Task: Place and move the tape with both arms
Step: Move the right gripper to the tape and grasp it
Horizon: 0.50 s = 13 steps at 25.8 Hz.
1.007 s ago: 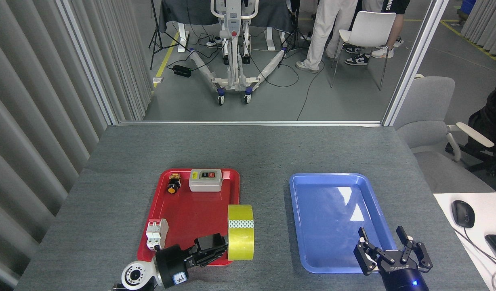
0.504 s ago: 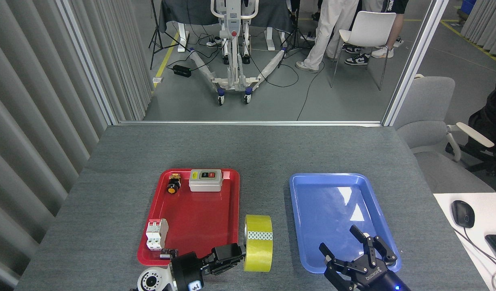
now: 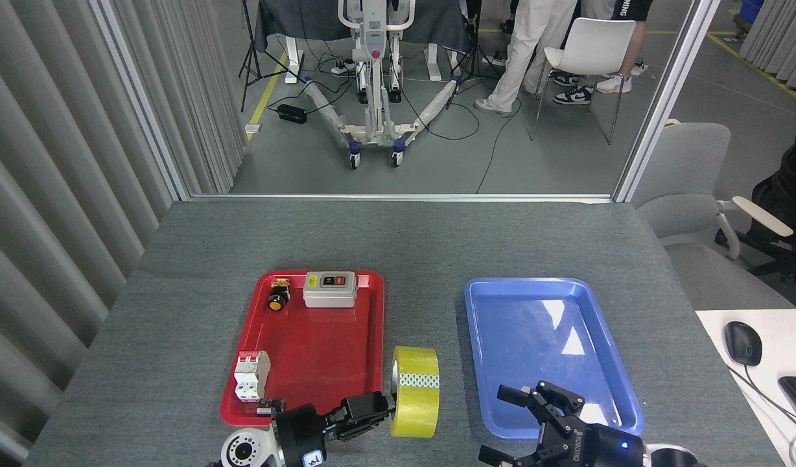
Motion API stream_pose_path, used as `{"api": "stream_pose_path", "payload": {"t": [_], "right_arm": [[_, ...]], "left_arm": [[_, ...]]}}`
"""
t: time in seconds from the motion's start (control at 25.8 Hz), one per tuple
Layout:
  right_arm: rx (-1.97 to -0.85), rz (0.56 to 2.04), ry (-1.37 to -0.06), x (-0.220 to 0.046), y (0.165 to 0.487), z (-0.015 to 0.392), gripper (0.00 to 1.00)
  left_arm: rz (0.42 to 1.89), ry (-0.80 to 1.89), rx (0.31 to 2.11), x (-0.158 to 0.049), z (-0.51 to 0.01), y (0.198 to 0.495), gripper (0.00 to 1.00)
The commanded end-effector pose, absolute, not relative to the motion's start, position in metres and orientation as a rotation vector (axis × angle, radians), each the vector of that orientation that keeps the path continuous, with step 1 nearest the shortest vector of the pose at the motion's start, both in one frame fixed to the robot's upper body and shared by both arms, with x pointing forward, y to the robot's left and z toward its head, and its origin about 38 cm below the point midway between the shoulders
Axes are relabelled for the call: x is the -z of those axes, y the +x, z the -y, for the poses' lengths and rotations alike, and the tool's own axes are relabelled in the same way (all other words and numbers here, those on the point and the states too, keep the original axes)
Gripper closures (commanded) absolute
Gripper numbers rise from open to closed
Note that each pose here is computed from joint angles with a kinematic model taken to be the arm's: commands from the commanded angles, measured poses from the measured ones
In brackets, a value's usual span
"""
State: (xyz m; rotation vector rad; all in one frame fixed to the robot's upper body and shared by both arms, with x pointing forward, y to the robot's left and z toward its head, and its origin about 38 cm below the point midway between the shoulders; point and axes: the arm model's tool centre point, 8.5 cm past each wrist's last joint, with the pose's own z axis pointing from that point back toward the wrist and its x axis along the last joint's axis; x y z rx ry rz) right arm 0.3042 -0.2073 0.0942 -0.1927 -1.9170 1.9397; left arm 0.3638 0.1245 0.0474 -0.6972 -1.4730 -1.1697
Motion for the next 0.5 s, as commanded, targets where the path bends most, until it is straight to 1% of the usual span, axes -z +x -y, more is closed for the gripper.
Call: {"api": "stream_pose_path", "payload": {"t": [0.0,0.23,0.31,0.39,0.46], "right_arm": [[-1.965,1.956,-0.136,-0.094,0.31,0.182,0.06],[-2.016,1.948,-0.093,-0.09,0.325,0.17,0.09],[-2.026,1.968,-0.067,-0.09,0.329,0.166,0.12],[-2.037,1.99,-0.025,-0.089,0.328,0.16,0.16],[-2.04,2.0,-0.019,-0.091,0.328,0.159,0.2]], "left_arm": [[1.472,-0.695,1.172,-0.047,-0.125,0.364,1.0],[1.48,-0.691,1.173,-0.05,-0.125,0.366,1.0],[1.482,-0.69,1.175,-0.051,-0.124,0.367,1.0],[1.482,-0.687,1.177,-0.052,-0.124,0.368,1.0],[1.482,-0.687,1.177,-0.052,-0.124,0.368,1.0]]}}
